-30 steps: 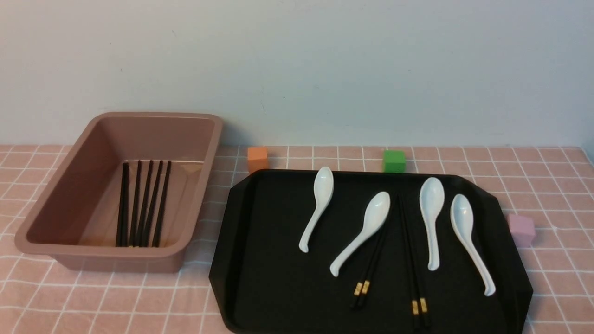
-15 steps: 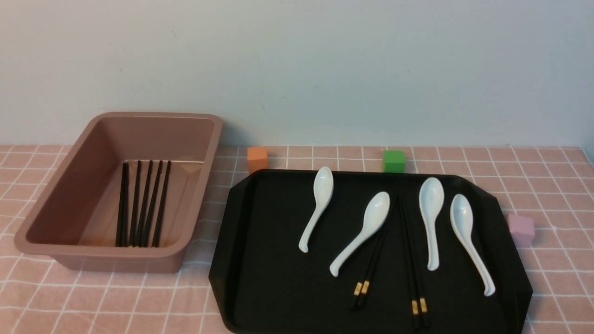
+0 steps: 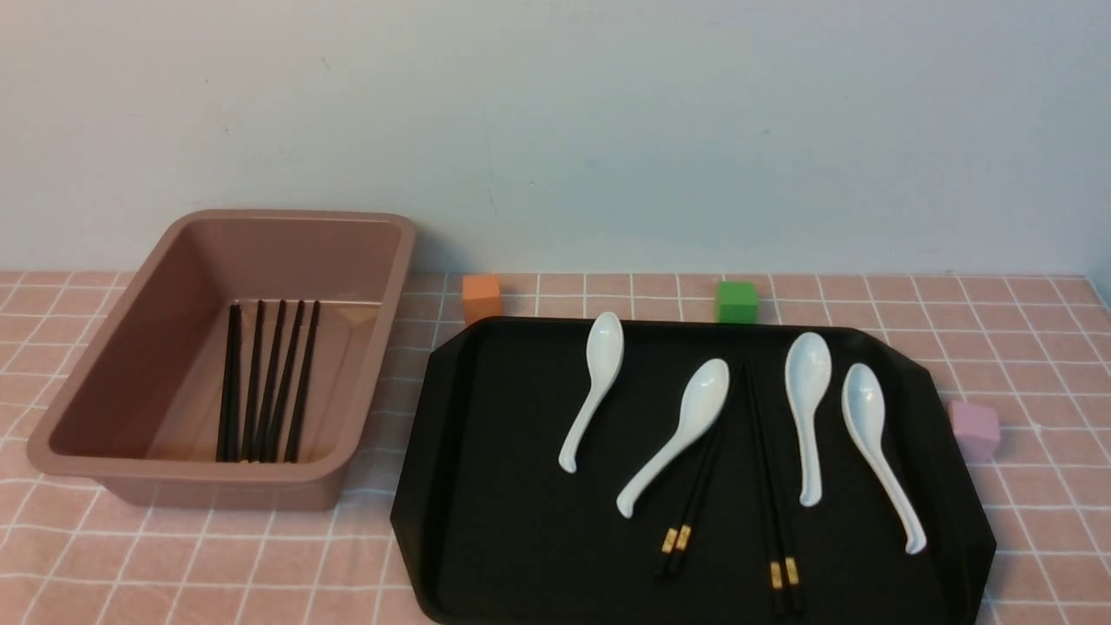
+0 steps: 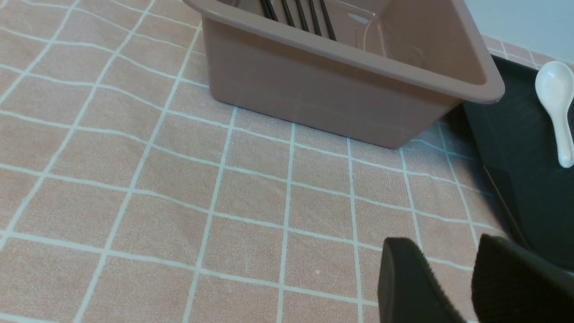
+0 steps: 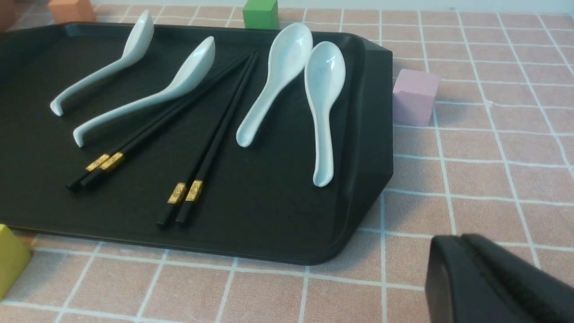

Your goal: On pink tablecloth take chopsticks from black tray and put them in box.

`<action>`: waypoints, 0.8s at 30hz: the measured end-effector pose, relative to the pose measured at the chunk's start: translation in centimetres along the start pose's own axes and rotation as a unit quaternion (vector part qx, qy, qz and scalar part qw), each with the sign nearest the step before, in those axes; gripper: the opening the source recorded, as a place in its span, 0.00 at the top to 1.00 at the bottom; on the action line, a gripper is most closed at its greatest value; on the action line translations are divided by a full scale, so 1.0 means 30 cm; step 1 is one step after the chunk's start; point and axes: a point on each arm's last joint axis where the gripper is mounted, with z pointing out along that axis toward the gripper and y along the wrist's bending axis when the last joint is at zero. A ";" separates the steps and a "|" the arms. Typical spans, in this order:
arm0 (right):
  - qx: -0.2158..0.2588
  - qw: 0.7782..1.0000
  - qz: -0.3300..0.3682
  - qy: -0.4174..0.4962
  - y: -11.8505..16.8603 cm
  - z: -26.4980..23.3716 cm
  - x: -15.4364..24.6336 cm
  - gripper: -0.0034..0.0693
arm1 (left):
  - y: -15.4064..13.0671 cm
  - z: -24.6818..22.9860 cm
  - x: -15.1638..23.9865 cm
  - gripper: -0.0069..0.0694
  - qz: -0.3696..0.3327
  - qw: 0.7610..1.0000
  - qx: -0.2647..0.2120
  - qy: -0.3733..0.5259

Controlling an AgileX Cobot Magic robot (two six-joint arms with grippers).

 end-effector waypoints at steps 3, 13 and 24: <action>0.000 1.000 0.001 0.000 0.000 0.000 0.000 0.90 | 0.000 0.000 0.000 0.60 0.000 1.000 0.000 0.000; 0.000 1.000 0.001 0.000 0.000 0.000 0.000 0.88 | 0.000 0.000 0.000 0.60 0.000 1.000 0.000 0.000; 0.000 1.000 0.001 0.000 0.000 0.000 0.000 0.86 | 0.000 0.000 0.000 0.60 0.000 1.000 0.000 0.000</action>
